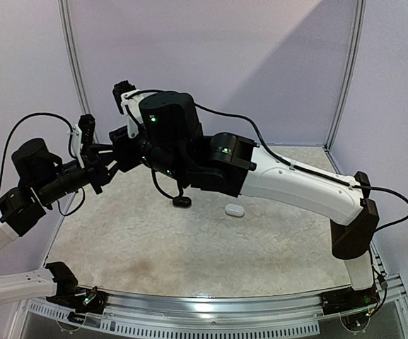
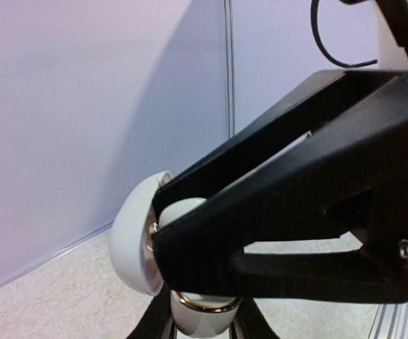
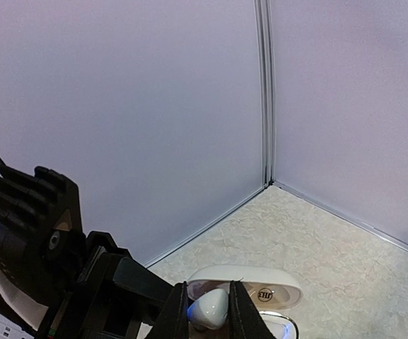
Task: Insert the wireless bluetooth earbuds into the charging case
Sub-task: Insert the left earbud into the left side groove of the charging case, then adjust the left earbud in the left side groove of the charging case.
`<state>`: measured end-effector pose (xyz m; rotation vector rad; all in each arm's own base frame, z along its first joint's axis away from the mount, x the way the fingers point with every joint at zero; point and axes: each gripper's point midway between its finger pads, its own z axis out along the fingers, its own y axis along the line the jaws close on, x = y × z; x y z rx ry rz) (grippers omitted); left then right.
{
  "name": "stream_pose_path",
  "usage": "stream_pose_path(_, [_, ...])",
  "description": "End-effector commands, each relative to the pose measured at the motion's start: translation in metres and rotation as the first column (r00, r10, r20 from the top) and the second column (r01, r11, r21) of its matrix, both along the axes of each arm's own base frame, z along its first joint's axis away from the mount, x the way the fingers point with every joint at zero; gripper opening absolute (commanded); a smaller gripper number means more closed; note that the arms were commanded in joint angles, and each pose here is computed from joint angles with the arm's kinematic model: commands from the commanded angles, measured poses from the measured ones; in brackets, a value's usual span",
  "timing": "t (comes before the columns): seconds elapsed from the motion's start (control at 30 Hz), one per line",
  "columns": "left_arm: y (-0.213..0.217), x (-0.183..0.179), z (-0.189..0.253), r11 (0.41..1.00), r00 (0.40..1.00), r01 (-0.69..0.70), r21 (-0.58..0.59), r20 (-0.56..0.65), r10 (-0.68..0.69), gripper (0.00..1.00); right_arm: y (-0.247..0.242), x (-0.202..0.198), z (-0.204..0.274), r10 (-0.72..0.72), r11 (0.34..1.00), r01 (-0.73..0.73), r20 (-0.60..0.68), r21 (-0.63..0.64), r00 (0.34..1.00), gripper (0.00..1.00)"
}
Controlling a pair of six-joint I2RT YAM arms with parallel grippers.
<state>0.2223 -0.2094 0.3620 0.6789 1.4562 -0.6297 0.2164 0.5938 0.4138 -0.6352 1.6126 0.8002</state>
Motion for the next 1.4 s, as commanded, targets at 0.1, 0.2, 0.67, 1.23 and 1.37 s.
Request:
stream_pose_path(0.1, [-0.013, -0.015, 0.017, 0.992, 0.995, 0.095, -0.085, 0.005, -0.095, 0.00, 0.013, 0.003, -0.054, 0.006, 0.993, -0.012, -0.054, -0.120, 0.999, 0.18])
stream_pose_path(0.2, [-0.012, -0.015, 0.018, 0.992, 0.996, 0.092, -0.091, 0.004, -0.092, 0.00, 0.015, 0.003, -0.059, 0.007, 0.992, -0.015, -0.062, -0.129, 0.998, 0.22])
stream_pose_path(0.67, [-0.011, -0.013, 0.007, 0.992, 0.995, 0.076, -0.096, -0.063, -0.083, 0.00, 0.003, 0.009, -0.051, -0.037, 0.988, 0.033, -0.027, -0.152, 0.999, 0.34])
stream_pose_path(1.23, [-0.006, -0.002, 0.003, 0.994, 0.994, 0.013, -0.109, -0.108, -0.024, 0.00, 0.000, 0.008, -0.052, -0.032, 0.984, 0.028, -0.021, -0.177, 0.999, 0.46])
stream_pose_path(1.37, [-0.007, -0.003, 0.005, 0.993, 0.995, 0.020, -0.114, -0.099, -0.031, 0.00, 0.004, 0.004, -0.059, -0.011, 0.983, 0.004, -0.038, -0.186, 0.999, 0.48])
